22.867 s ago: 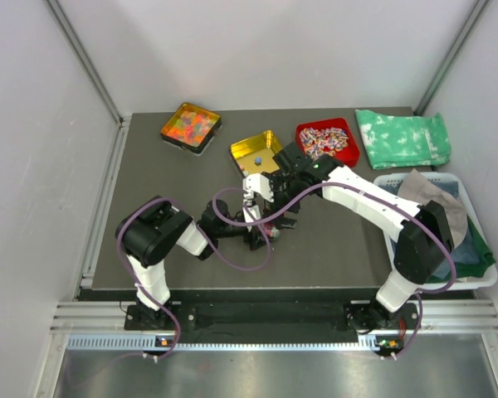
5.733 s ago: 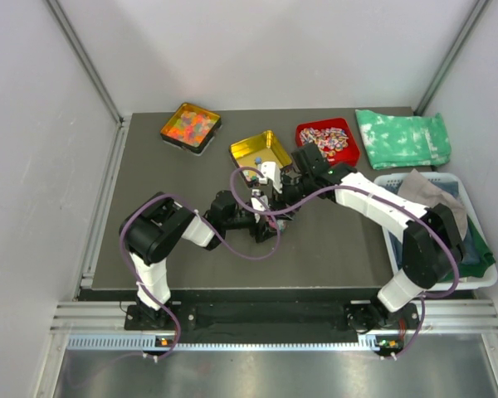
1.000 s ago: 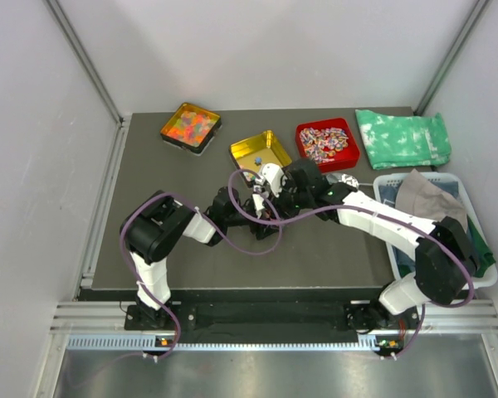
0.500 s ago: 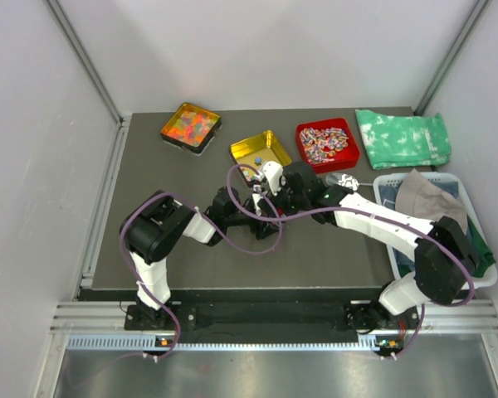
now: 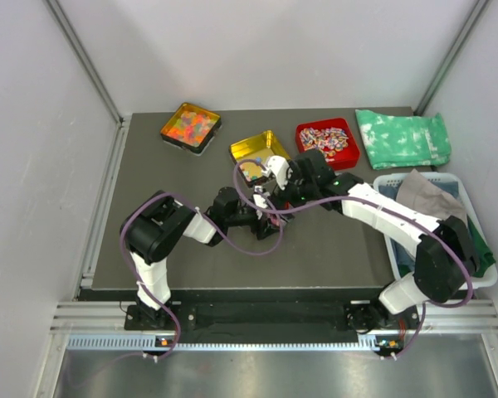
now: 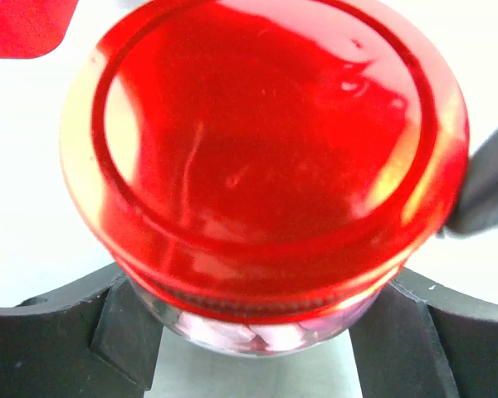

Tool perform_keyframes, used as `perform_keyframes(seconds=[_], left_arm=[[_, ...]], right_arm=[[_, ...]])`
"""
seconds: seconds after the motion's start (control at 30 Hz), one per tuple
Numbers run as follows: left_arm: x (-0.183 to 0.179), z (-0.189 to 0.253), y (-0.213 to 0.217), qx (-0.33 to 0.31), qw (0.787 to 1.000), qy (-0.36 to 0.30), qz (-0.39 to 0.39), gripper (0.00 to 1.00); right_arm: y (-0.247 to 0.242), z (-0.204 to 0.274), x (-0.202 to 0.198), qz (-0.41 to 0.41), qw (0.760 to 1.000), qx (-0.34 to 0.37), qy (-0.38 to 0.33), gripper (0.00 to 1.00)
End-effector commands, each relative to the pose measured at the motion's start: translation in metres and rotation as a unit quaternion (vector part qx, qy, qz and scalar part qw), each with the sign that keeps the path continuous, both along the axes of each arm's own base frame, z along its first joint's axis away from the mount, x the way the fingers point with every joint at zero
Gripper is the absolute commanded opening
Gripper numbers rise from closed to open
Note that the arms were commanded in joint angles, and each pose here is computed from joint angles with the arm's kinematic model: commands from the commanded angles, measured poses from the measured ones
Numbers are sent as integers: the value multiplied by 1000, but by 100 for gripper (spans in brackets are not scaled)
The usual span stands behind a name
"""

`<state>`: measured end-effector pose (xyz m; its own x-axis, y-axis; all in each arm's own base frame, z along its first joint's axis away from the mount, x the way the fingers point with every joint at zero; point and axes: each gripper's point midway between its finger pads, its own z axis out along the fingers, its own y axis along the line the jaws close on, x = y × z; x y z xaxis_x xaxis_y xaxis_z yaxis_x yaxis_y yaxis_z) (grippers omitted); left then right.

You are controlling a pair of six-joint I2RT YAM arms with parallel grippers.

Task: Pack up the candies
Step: Screw the bottle lid onto the packing bottle.

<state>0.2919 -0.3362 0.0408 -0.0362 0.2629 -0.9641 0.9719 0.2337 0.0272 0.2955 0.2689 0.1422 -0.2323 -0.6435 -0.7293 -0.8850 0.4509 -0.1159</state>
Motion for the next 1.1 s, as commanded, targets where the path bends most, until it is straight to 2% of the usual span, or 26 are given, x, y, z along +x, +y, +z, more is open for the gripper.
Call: perform_keyframes(seconds=[0.0,0.07,0.1,0.2,0.4,0.6,0.93,1.07], left_arm=[[-18,-42,13,59,997,45,-2,60],[-18,-42,13,59,997,43,-3,60],[-18,-42,13,59,997,43,-3,60],[-18,-42,13,58,997,44,-4,60],[-19,-43,13,60,997,47,-4,60],[-18,-44,13,61,997,48,-2,60],[-18,-45,12,62,997,50,-6,60],[-18,-44,12,62,997,50,-6,60]], right_arm=[[4,33,6,100,994,38,-23,99],[1,29,4,119,992,30,-28,99],[2,28,0,155,987,33,-33,99],[2,17,-9,189,982,23,-15,99],[6,15,-14,222,974,29,-26,99],[6,13,-9,244,969,13,-39,99],[17,18,5,233,971,25,-42,98],[19,21,6,243,969,21,-44,91]])
